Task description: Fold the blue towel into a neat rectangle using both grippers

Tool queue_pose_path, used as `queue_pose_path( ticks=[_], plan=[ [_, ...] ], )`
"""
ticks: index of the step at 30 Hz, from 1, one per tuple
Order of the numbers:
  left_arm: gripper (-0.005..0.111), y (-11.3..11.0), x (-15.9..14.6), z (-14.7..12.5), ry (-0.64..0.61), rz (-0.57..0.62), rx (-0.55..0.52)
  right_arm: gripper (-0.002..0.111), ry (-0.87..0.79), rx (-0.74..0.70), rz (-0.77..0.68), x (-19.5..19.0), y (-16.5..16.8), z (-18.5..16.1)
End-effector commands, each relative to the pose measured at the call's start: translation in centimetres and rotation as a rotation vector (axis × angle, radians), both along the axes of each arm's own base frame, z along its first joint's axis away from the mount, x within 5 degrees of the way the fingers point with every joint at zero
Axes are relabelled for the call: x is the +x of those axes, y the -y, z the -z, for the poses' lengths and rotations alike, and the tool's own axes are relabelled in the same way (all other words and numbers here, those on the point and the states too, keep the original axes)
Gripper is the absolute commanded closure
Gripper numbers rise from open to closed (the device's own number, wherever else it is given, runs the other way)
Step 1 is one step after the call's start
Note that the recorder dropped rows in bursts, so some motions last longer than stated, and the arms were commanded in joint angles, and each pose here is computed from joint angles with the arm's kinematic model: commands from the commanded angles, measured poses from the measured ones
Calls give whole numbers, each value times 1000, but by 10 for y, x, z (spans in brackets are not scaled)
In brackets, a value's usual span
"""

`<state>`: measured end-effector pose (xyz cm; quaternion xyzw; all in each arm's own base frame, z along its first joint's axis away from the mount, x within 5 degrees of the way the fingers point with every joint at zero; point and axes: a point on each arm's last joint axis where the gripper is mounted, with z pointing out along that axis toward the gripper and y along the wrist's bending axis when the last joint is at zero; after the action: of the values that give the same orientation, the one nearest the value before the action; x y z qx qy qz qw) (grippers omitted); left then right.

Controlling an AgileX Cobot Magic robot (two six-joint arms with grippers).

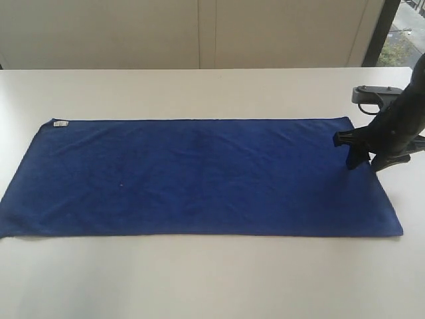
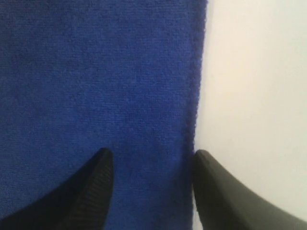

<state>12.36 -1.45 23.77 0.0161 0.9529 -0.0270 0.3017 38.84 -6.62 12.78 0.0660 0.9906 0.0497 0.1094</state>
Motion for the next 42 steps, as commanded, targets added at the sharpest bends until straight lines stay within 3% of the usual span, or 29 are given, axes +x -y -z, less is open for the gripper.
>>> queue_pose_path(
  ticks=[1, 13, 23, 33, 42],
  plan=[
    [107, 0, -1, -2, 8, -7, -6, 59, -72, 49, -11, -7, -4, 10],
    [107, 0, -1, -2, 8, -7, -6, 60, -96, 53, -26, -8, -5, 15],
    [107, 0, -1, -2, 8, -7, -6, 87, -78, 40, -28, -6, -4, 15],
    [107, 0, -1, -2, 10, -7, -7, 106, -69, -1, -49, -6, 0, 15],
    [107, 0, -1, -2, 10, -7, -5, 107, -88, -132, -23, -13, 34, 11]
  ],
)
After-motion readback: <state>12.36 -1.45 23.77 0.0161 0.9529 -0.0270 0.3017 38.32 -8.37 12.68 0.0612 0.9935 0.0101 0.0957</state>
